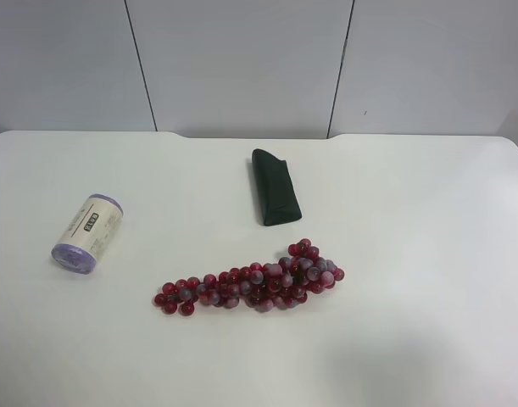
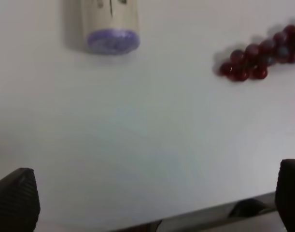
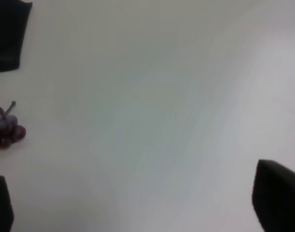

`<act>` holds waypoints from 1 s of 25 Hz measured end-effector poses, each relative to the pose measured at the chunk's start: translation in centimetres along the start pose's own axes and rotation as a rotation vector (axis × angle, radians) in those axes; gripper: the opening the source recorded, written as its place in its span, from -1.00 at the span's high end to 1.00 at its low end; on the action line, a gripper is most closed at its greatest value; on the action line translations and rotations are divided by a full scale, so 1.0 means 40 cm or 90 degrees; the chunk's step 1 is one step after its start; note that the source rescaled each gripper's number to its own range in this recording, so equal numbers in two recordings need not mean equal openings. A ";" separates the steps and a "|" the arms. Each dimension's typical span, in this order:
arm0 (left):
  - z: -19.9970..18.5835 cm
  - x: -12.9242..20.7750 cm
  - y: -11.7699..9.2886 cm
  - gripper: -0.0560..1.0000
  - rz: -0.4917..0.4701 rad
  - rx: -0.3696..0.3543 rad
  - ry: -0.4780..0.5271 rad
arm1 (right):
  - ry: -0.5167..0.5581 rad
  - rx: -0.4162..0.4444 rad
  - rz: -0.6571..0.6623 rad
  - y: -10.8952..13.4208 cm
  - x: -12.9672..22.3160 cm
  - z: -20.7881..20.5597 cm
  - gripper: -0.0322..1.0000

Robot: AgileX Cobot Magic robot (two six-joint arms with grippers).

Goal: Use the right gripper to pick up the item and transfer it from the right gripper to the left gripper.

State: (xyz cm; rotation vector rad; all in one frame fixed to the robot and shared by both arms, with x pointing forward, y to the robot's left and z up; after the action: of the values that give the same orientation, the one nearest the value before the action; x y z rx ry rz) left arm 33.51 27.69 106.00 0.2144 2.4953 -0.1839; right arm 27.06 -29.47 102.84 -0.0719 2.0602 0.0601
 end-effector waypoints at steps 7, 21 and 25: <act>-0.006 0.124 -0.010 -0.97 -0.006 -0.008 -0.058 | 0.000 0.000 0.000 0.000 0.000 0.000 -1.00; -0.085 0.200 -0.022 -0.97 0.022 -0.036 -0.248 | 0.000 0.000 0.000 0.000 0.000 0.000 -1.00; -0.087 0.203 0.002 -0.97 0.028 -0.085 -0.243 | 0.000 0.000 0.000 0.000 0.000 0.000 -1.00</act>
State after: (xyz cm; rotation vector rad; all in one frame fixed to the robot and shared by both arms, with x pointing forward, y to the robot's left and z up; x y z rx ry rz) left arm 25.09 29.29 103.92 0.1617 2.1117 -0.0335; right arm 27.06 -29.47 102.84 -0.0719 2.0602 0.0601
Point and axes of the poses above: a point on each arm's last joint axis where the gripper is mounted, z pointing out along that axis toward the gripper, y along the wrist's bending axis when the last joint is at zero, x = y × z, the point moved 4 cm from there along z, pointing out along that axis toward the gripper
